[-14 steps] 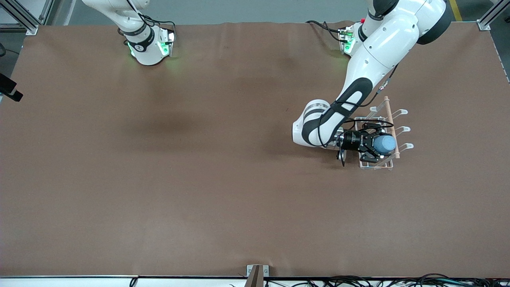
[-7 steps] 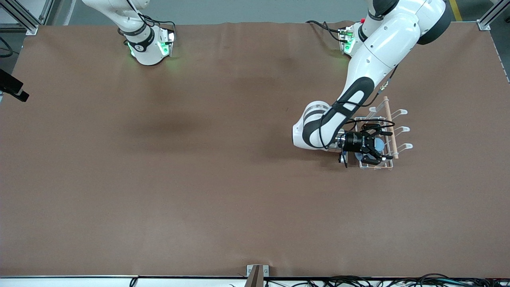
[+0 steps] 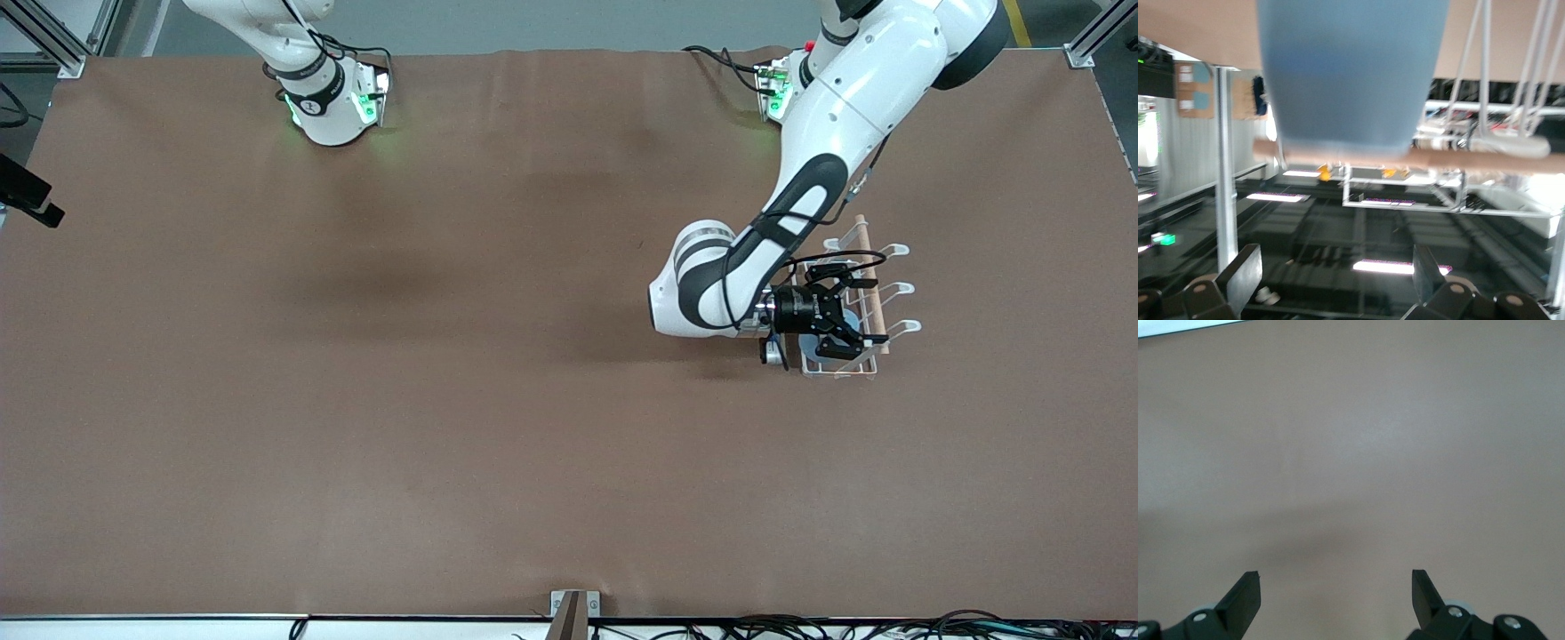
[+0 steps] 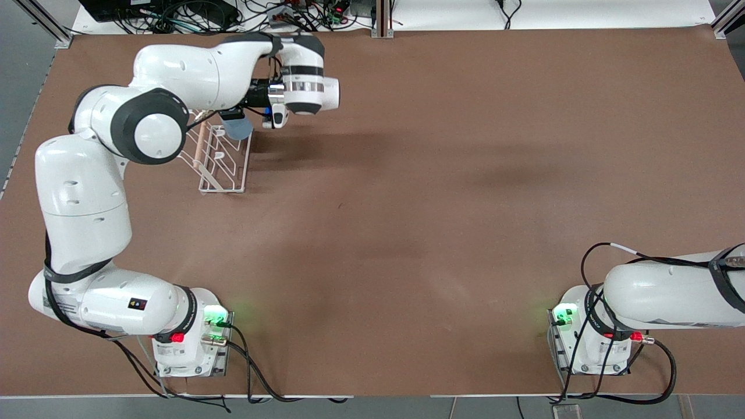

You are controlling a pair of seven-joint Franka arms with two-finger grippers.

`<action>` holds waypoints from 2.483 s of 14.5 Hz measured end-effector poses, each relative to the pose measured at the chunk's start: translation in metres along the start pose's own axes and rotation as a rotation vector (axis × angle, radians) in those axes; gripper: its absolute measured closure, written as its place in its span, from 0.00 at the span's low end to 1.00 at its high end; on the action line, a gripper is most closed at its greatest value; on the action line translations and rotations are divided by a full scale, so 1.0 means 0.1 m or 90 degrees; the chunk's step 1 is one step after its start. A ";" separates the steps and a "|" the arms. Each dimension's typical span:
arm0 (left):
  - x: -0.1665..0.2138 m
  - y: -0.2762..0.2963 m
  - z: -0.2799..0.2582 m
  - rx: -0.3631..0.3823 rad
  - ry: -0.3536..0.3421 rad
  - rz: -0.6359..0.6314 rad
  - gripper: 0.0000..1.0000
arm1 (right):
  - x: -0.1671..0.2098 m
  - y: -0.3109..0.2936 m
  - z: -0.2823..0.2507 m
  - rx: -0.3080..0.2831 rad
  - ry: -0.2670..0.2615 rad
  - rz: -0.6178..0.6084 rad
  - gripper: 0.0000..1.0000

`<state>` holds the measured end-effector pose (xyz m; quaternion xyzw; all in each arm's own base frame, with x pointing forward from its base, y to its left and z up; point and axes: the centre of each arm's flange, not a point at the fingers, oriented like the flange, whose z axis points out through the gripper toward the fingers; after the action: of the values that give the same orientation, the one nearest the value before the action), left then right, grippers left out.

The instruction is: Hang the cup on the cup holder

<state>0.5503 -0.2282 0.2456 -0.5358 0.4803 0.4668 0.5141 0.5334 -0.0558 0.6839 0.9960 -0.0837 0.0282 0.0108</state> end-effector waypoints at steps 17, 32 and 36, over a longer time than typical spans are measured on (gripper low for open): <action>-3.14 -0.83 0.19 -0.472 0.620 -0.511 0.00 | 0.02 0.12 0.01 -0.001 -0.001 0.014 0.00; -4.61 0.29 1.36 -0.681 0.812 -0.683 0.00 | 0.03 0.12 0.02 -0.003 -0.002 0.014 0.00; -4.45 0.17 1.36 -0.690 0.805 -0.684 0.00 | 0.03 0.12 0.02 -0.003 -0.002 0.015 0.00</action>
<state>0.4871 -0.0775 0.6811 -0.9957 0.0812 -0.0439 -0.0081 0.5344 -0.0686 0.6820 0.9950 -0.0953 0.0263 0.0125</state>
